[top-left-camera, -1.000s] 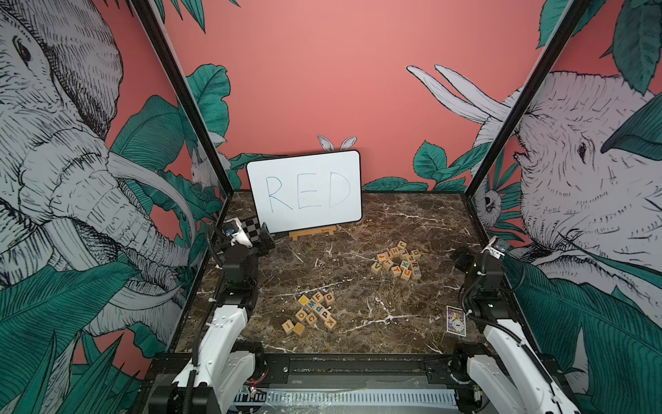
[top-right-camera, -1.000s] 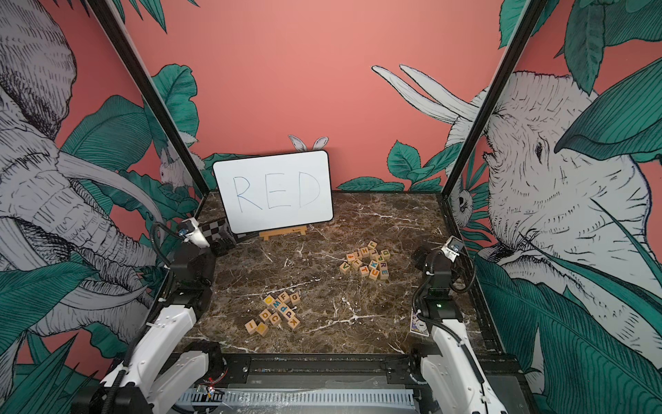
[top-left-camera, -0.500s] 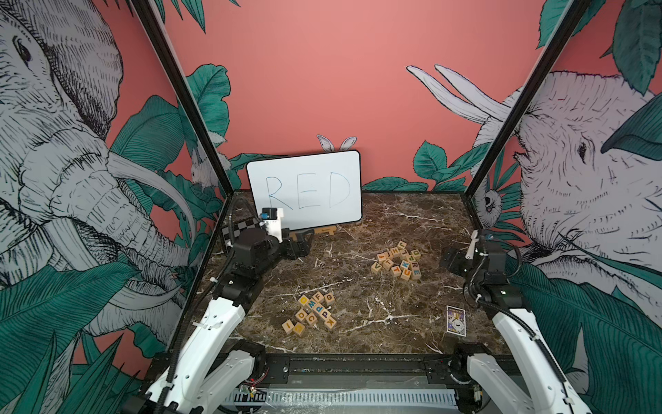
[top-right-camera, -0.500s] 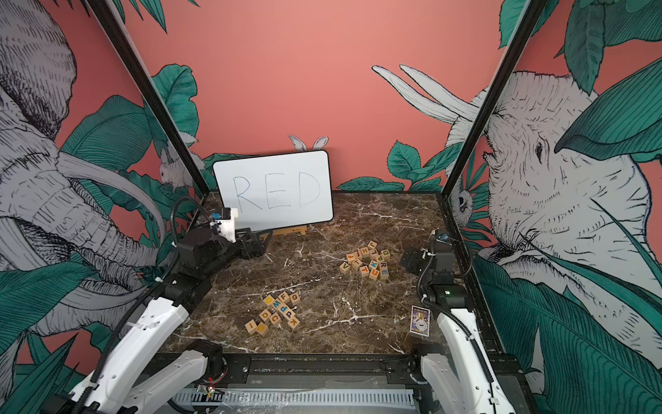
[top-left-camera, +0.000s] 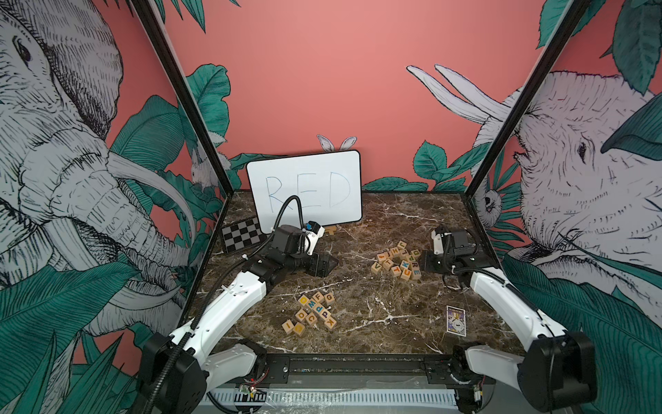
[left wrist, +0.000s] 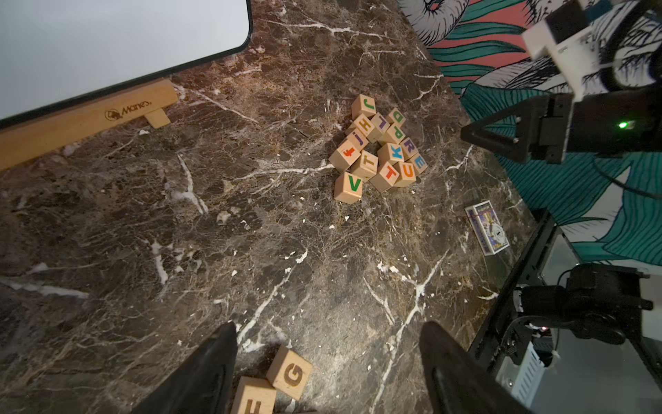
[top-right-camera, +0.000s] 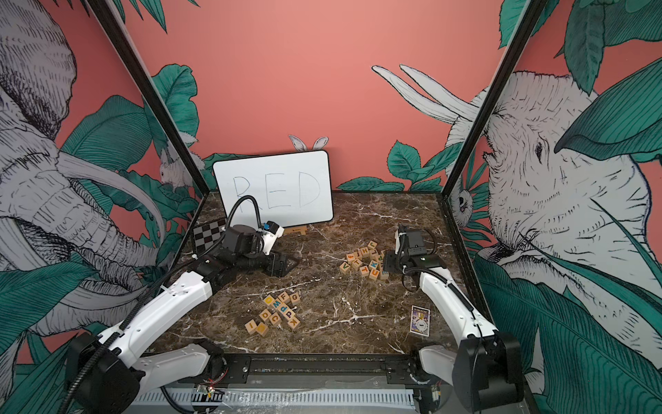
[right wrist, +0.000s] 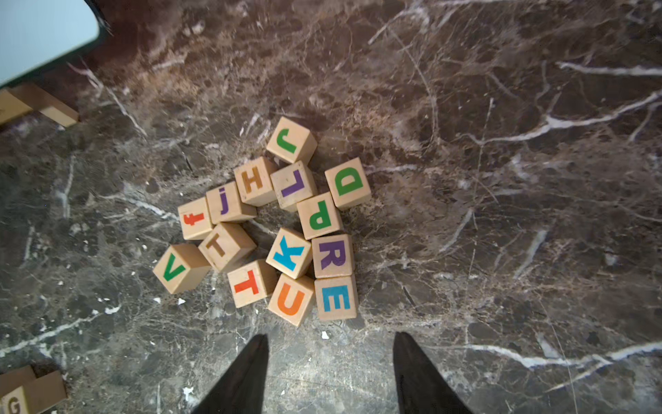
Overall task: Assemble the uppercase word "red" with letter blocks
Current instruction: Pick up the letter block from the center of the board.
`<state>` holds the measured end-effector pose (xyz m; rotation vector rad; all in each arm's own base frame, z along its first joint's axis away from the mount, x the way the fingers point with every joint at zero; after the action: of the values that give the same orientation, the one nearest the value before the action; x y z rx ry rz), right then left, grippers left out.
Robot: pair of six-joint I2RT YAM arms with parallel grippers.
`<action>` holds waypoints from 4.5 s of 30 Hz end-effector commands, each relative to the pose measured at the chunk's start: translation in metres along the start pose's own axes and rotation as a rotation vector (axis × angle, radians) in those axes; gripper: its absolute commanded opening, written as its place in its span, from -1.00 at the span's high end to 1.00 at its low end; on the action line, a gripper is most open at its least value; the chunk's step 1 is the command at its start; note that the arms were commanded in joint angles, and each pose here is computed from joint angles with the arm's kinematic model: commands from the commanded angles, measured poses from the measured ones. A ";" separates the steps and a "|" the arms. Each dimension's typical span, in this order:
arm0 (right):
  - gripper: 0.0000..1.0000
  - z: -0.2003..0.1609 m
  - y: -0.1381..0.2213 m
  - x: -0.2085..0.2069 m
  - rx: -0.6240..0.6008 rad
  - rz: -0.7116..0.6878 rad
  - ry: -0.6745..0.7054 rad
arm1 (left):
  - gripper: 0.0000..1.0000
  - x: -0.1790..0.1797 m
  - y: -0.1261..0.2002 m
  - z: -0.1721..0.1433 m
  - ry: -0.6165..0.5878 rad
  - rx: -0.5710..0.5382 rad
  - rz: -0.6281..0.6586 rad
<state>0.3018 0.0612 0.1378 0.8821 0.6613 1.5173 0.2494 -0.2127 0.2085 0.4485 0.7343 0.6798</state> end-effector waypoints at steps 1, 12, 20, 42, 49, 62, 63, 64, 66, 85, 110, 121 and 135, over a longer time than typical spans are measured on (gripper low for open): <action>0.06 0.016 -0.010 0.001 -0.067 -0.006 0.009 | -0.63 -0.009 0.005 0.004 0.031 -0.039 -0.050; 0.19 0.007 -0.038 0.008 -0.040 -0.047 0.045 | -0.62 0.006 0.005 -0.006 0.051 0.005 0.046; 0.20 0.002 -0.044 0.001 -0.026 -0.084 0.043 | -0.62 0.009 0.006 -0.004 0.048 -0.003 0.067; 0.19 -0.006 -0.068 0.001 0.049 -0.097 0.057 | -0.62 0.015 0.004 -0.006 0.029 0.013 0.100; 0.20 -0.002 -0.072 0.002 0.040 -0.096 0.057 | -0.63 0.017 0.000 -0.009 0.040 0.039 0.104; 0.17 0.000 -0.077 0.008 0.043 -0.091 0.069 | -0.67 0.017 -0.003 -0.011 0.043 0.055 0.097; 0.19 0.000 -0.077 0.008 0.046 -0.095 0.069 | -0.67 0.017 -0.003 -0.010 0.042 0.054 0.096; 0.21 0.000 -0.078 0.007 0.051 -0.097 0.069 | -0.68 0.017 -0.002 -0.010 0.041 0.053 0.095; 0.30 -0.001 -0.078 0.008 0.054 -0.098 0.071 | -0.69 0.017 -0.002 -0.010 0.038 0.050 0.095; 0.31 -0.005 -0.082 0.008 0.076 -0.107 0.080 | -0.74 0.021 0.000 -0.009 0.024 0.042 0.124; 0.28 -0.007 -0.084 0.005 0.097 -0.130 0.074 | -0.76 0.024 0.000 -0.010 0.017 0.038 0.141; 0.28 -0.008 -0.086 0.002 0.103 -0.149 0.078 | -0.77 0.026 0.002 -0.009 0.012 0.031 0.159; 0.33 -0.007 -0.087 0.003 0.112 -0.147 0.077 | -0.78 0.025 0.003 -0.009 0.003 0.025 0.160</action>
<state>0.3396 0.0755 0.0592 0.8505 0.8635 1.4082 0.2559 -0.1939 0.1801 0.5531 0.7545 0.8165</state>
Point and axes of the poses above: each gripper's point midway between its finger pads, its own y axis back along the fingers, its own x axis along the line the jaws close on, z = x × y, the point moved 2 cm from there along y, back along the fingers, and after that the axes turned 2 degrees about y, right-handed, at the moved point
